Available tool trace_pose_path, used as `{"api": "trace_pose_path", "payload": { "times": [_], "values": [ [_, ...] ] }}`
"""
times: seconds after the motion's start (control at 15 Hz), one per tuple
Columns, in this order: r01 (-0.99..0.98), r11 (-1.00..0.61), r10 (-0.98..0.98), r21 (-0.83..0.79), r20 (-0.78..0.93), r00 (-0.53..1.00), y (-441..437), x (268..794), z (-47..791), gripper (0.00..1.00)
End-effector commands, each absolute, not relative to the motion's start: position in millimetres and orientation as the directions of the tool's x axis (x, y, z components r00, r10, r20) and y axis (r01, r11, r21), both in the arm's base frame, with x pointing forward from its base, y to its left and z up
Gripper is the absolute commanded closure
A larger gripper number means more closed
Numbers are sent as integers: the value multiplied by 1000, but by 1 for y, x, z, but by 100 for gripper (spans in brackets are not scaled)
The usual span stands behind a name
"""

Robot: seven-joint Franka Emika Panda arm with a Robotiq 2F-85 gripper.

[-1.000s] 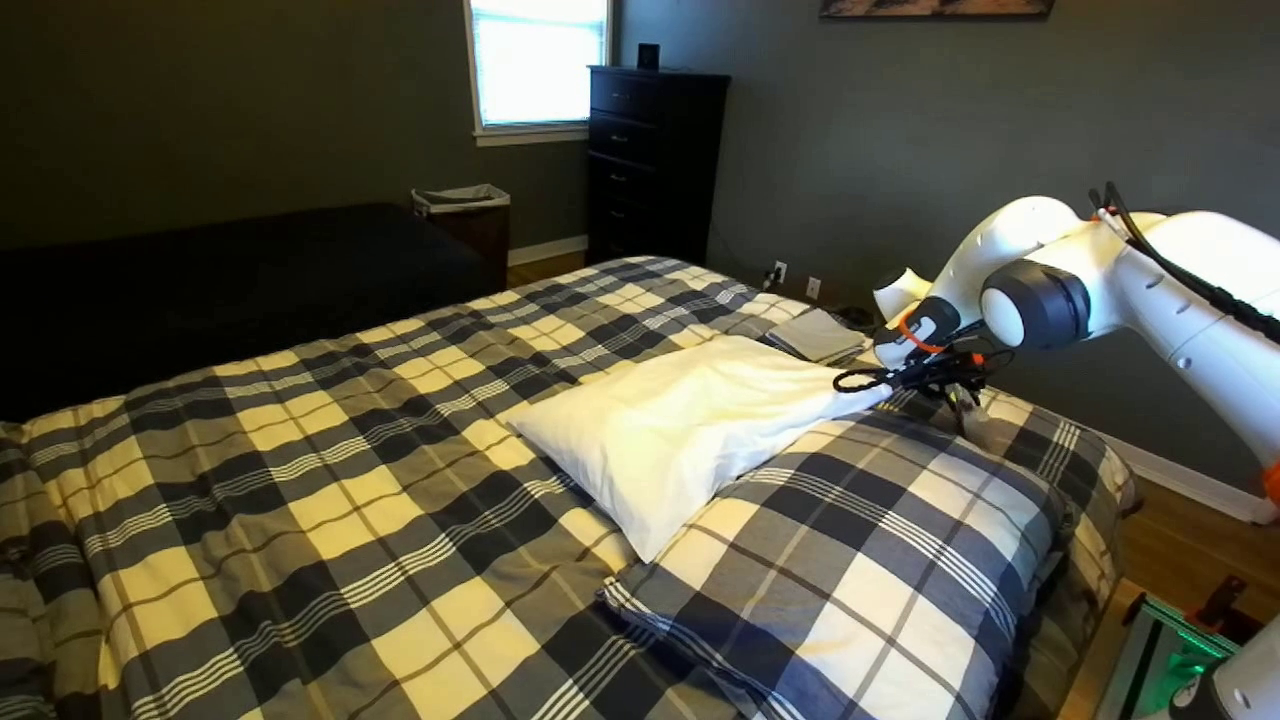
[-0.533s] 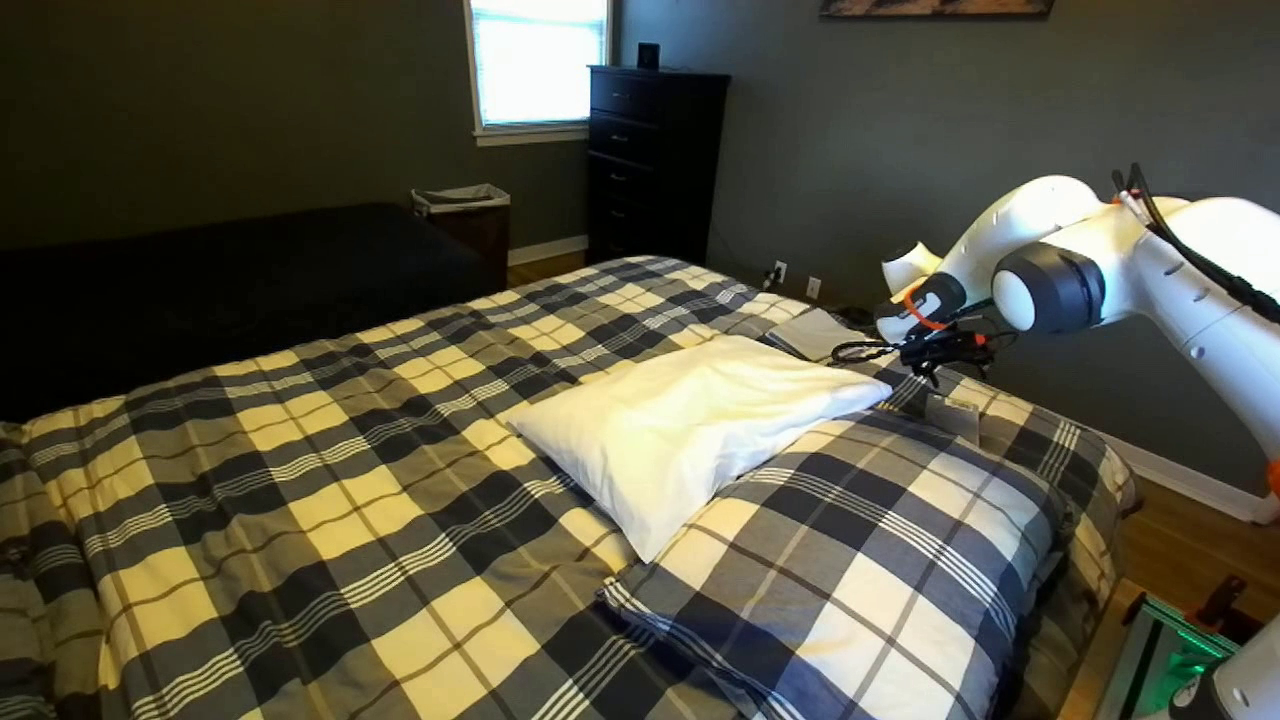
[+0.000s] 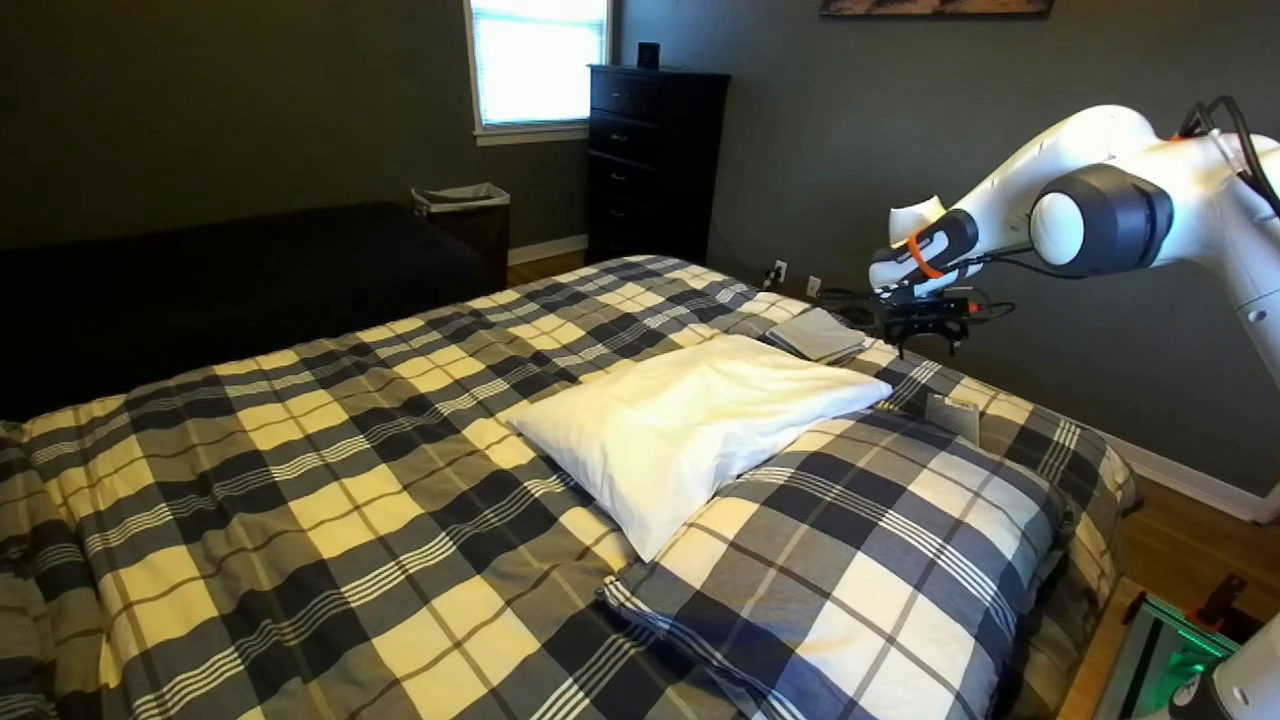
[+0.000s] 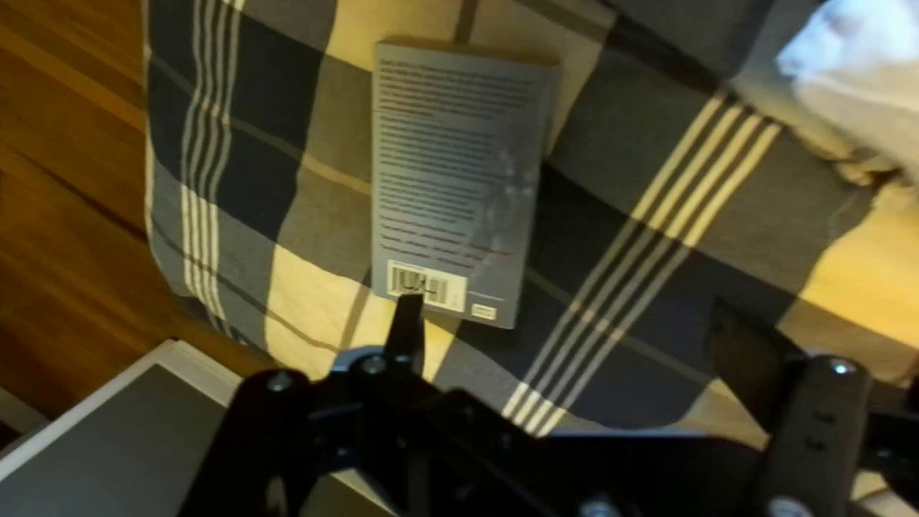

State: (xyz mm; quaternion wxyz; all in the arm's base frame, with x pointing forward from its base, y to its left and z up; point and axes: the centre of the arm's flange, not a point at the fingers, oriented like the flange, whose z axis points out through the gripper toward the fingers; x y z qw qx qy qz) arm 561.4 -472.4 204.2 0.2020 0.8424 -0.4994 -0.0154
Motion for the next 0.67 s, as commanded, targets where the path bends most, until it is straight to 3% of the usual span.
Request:
{"api": "trace_pose_path", "payload": {
  "times": [0.0, 0.6],
  "values": [
    [-802, -556, -802, 220, 112, 587, -417, 550, 216, 0],
    [-617, -786, -617, 33, 17, 787, -294, 605, 214, 0]
  ]
}}
